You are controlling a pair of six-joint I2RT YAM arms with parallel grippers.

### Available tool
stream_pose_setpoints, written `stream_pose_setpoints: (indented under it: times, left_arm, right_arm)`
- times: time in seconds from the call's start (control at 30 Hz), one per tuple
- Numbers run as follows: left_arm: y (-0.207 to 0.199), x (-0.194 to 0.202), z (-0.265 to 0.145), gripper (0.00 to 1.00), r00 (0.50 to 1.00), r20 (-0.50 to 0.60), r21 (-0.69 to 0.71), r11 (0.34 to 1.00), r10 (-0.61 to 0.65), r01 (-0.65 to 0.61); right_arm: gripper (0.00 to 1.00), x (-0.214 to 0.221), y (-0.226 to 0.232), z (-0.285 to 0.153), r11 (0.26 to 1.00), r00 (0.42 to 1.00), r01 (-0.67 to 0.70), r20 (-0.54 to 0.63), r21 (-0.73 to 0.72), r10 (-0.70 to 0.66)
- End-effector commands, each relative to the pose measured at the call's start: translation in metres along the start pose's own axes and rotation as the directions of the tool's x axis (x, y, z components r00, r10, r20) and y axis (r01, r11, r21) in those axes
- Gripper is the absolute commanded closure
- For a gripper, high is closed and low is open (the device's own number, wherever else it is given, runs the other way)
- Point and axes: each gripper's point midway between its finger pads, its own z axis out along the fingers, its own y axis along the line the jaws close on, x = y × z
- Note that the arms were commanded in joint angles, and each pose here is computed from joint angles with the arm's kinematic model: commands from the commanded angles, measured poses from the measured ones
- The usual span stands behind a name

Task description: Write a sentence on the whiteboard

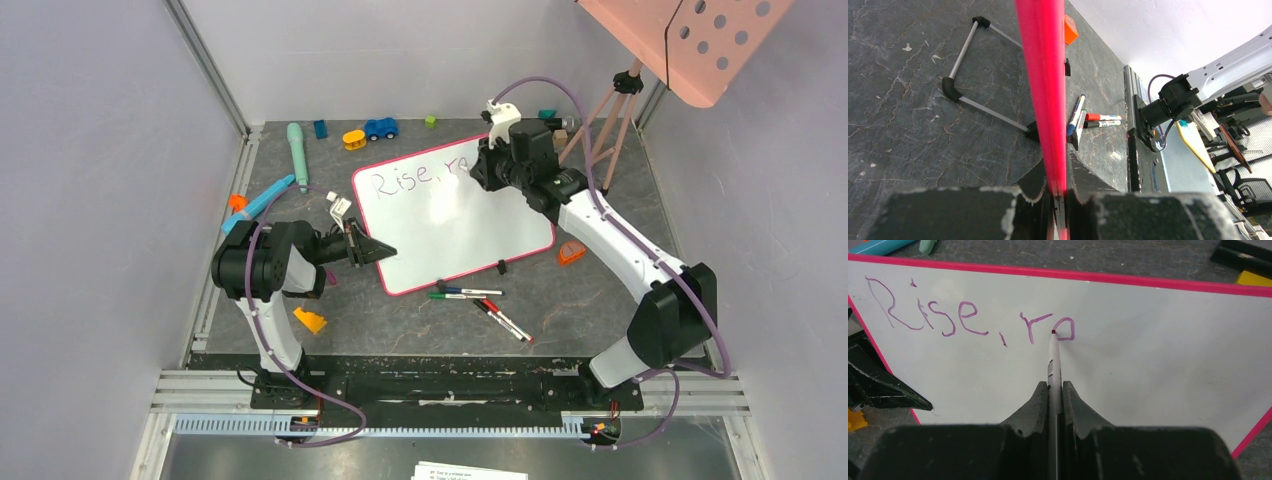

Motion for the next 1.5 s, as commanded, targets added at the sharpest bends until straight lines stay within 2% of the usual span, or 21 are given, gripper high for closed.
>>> stream_pose_setpoints:
  times: [0.0,0.27,0.47,1.0,1.47]
  left_arm:
    - [-0.015,0.012,0.002,0.95,0.989,-0.049,0.093,0.987,0.137,-0.132]
    - [-0.015,0.013,0.002,0.96,0.989,-0.048,0.093,0.987,0.139,-0.134]
    - [-0.015,0.013,0.002,0.96,0.989,-0.049,0.093,0.987,0.138,-0.133]
    - [-0.015,0.012,0.002,0.96,0.989,-0.046,0.090,0.987,0.138,-0.134]
    - [-0.015,0.013,0.002,0.96,0.989,-0.048,0.092,0.987,0.138,-0.133]
  right_arm:
    - [1.00,0.014,-0.002,-0.005,1.000,1.000,-0.010,-0.020,0.004,0.010]
    - [1.00,0.029,-0.009,-0.011,1.000,0.999,0.008,-0.053,0.030,-0.006]
    - [1.00,0.025,-0.021,-0.014,0.995,0.998,0.029,-0.058,0.093,-0.023]
    - [1.00,-0.034,-0.016,-0.038,0.998,0.994,0.035,0.100,0.043,-0.039]
    - [1.00,-0.036,-0.024,-0.030,0.999,0.995,0.006,0.101,0.053,-0.011]
